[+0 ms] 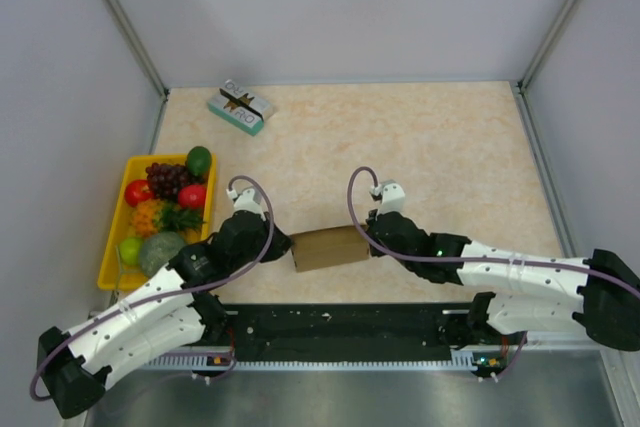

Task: Fold the paper box

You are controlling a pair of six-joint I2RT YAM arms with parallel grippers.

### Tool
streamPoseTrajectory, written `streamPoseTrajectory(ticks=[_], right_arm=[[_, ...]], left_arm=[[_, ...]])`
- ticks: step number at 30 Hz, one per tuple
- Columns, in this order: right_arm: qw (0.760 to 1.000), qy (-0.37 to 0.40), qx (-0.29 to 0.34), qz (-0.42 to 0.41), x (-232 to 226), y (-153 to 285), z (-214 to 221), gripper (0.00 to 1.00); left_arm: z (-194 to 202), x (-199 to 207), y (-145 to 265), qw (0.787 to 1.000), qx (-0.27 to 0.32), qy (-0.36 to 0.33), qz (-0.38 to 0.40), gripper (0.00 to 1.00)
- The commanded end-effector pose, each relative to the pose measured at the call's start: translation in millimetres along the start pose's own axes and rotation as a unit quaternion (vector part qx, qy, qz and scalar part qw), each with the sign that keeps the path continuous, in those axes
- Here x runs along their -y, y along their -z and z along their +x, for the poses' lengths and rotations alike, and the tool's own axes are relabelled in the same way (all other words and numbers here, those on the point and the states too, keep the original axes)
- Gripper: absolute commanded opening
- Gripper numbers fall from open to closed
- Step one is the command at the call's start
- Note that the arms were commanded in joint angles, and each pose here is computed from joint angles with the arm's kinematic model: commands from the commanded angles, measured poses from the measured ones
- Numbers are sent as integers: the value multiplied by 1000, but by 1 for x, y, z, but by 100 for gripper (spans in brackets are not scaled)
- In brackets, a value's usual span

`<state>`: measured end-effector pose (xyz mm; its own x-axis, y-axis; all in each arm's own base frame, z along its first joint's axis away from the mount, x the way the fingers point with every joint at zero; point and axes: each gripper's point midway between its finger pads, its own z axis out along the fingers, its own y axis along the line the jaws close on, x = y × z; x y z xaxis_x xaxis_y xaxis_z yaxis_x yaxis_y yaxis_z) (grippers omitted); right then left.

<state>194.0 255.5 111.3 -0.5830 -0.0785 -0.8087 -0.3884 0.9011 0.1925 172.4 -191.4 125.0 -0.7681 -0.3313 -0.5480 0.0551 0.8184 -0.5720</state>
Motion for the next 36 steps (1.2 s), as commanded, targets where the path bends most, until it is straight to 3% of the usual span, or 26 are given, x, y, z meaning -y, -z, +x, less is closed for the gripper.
streamPoseTrajectory(ticks=[1,9,12,13,19,27,32,35,36], right_arm=[[998,-6,-47,-37,-11,2,35,0],[999,25,-36,-32,-6,4,28,0],[998,26,-38,-42,-9,14,19,11],[998,22,-33,-56,-14,21,13,19],[996,14,-5,-88,-22,59,-28,48],[994,0,42,-103,-39,91,-92,62],[977,-60,32,-202,-110,68,-109,57],[961,-118,49,-247,-139,51,-120,43],[958,-133,40,-252,-140,41,-113,30]], left_arm=[[35,-19,-7,999,-43,11,-11,0],[46,-31,-7,998,-53,14,-26,0],[49,-34,-7,998,-54,15,-29,0],[50,-36,-7,998,-54,16,-30,0],[57,-38,-10,998,-59,21,-22,0],[52,-41,-8,998,-46,21,-27,0],[54,-44,-8,998,-45,25,-28,0],[54,-44,-7,998,-42,28,-27,0],[53,-44,-7,998,-40,27,-27,0]])
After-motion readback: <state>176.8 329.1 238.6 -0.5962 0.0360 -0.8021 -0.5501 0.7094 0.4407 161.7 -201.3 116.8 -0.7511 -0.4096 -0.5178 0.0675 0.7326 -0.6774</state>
